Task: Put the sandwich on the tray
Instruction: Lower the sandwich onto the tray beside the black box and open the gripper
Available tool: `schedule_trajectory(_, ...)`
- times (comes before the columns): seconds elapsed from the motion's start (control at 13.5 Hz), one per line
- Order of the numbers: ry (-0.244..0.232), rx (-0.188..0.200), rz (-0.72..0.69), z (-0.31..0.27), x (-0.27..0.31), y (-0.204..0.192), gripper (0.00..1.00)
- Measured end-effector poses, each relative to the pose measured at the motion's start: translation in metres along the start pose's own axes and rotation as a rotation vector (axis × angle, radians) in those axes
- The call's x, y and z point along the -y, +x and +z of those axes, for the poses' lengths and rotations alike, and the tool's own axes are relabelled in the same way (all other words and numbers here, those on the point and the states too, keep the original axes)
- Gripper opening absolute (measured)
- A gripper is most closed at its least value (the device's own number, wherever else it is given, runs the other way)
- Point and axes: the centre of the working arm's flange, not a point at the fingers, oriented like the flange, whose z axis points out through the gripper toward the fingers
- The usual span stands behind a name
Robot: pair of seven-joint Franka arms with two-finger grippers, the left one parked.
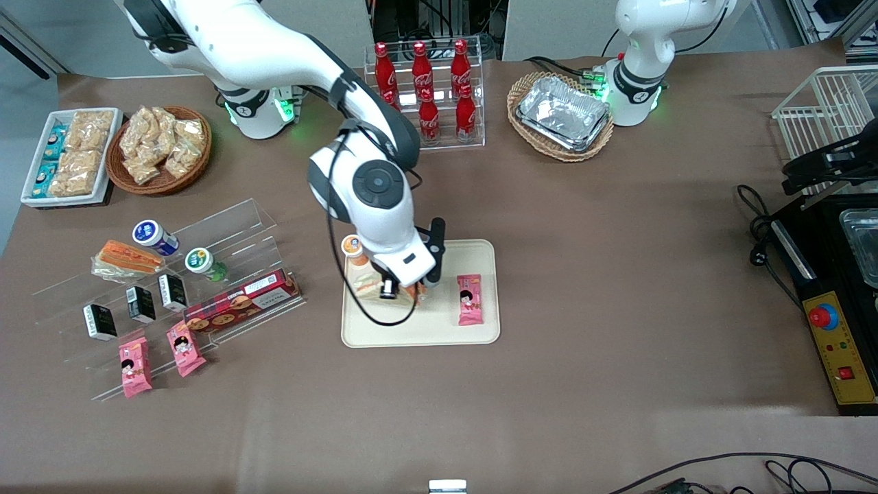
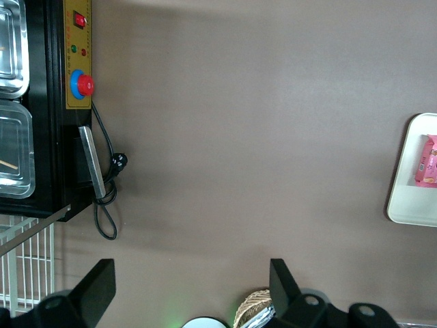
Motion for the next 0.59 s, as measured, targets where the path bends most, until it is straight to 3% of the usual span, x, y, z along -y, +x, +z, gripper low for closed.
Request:
schedule_trajectory(0.22,-0.067,0.002,-0.072,0.031,0.001,0.017,0.47)
schedule_trajectory(0.59,-0.081,-0.002,-0.093,0.095,-0.008,0.018,0.48)
